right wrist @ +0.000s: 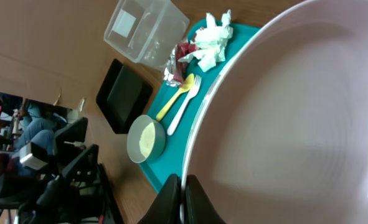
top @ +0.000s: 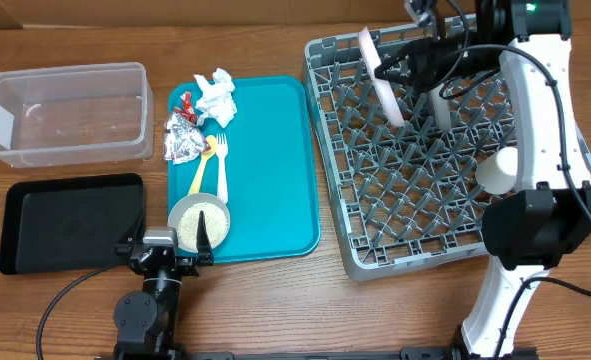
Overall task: Sort waste into correct bins and load items into the dishwasher rack
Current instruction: 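Carry the white plate into the rack and stand it upright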
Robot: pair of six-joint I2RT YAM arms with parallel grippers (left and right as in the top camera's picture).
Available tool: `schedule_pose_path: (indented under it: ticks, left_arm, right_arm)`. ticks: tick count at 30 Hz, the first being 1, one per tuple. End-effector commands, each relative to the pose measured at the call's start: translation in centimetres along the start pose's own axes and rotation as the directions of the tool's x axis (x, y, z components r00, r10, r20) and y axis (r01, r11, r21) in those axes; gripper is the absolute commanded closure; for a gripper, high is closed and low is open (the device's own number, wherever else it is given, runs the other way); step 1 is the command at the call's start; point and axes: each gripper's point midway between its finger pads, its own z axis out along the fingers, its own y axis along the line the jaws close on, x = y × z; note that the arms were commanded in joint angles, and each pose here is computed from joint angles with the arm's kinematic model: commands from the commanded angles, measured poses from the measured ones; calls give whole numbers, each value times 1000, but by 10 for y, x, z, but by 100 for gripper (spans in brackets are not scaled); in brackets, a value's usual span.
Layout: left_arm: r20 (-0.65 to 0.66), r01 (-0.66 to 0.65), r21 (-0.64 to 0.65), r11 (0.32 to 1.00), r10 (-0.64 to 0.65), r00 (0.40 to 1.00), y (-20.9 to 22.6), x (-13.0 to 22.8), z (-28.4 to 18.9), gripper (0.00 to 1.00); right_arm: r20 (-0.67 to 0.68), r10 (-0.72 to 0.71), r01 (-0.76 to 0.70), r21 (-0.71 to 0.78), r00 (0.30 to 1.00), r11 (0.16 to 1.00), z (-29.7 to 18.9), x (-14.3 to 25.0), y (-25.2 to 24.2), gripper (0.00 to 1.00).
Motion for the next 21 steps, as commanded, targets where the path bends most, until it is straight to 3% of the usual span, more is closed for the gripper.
schedule_pose_path:
  ticks: [1, 21]
  left_arm:
    - [7, -9, 1, 1000, 9, 1000, 0, -1, 0, 0]
    - [7, -9, 1, 1000, 9, 1000, 0, -1, 0, 0]
  right_arm:
    - [32, -37, 37, -11, 999, 999, -6, -3, 7, 96]
    - [63, -4, 0, 73, 998, 997, -23, 0, -32, 96]
